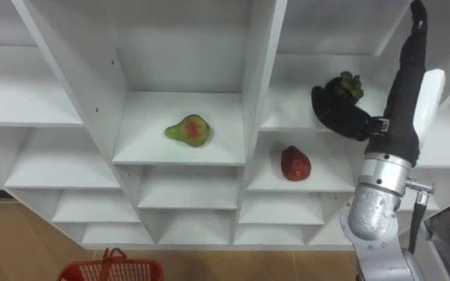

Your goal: Collect fruits from the closet

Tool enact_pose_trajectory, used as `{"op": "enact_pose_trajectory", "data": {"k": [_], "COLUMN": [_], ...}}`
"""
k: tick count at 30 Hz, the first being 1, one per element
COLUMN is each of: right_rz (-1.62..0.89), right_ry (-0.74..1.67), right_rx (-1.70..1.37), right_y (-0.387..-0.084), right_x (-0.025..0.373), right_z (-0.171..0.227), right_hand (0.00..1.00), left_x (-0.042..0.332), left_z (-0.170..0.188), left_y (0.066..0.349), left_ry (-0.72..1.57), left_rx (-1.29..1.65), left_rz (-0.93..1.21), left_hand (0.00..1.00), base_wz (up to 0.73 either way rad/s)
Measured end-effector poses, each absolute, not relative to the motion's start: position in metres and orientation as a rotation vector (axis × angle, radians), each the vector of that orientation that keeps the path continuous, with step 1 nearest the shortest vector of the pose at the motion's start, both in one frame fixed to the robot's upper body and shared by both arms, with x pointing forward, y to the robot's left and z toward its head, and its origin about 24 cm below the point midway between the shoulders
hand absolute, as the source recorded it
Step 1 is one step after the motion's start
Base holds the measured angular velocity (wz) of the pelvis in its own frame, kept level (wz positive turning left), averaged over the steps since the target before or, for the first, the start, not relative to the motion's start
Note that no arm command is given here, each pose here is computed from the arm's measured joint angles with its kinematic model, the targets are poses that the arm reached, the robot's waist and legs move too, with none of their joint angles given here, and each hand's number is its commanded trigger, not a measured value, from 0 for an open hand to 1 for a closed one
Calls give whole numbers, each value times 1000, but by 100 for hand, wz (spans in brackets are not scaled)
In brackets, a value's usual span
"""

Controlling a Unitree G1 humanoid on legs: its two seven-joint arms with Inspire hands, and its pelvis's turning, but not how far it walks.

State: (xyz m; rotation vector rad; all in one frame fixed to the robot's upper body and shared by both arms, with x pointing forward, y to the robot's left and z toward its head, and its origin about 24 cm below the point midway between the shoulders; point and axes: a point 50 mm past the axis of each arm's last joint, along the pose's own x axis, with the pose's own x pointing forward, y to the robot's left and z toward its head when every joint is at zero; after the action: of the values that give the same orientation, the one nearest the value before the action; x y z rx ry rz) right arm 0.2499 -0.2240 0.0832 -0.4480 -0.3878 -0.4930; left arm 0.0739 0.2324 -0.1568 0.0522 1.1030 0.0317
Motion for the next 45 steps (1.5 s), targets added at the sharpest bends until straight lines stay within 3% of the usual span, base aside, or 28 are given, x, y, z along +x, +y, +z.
{"op": "enact_pose_trajectory", "data": {"k": [19, 35, 45], "right_rz": [-447, -303, -286], "right_ry": [-332, -88, -51], "right_rx": [-514, -572, -568], "right_y": [-250, -258, -260], "right_x": [266, 274, 285], "right_z": [91, 60, 61], "right_hand": [0, 0, 0], "left_x": [76, 78, 77], "left_z": [-155, -154, -154], "left_y": [230, 231, 234], "left_ry": [1086, 1099, 1117], "left_rx": [47, 35, 9], "left_rz": [-7, -18, -18], "left_hand": [100, 100, 100], "base_wz": [1, 0, 0]}}
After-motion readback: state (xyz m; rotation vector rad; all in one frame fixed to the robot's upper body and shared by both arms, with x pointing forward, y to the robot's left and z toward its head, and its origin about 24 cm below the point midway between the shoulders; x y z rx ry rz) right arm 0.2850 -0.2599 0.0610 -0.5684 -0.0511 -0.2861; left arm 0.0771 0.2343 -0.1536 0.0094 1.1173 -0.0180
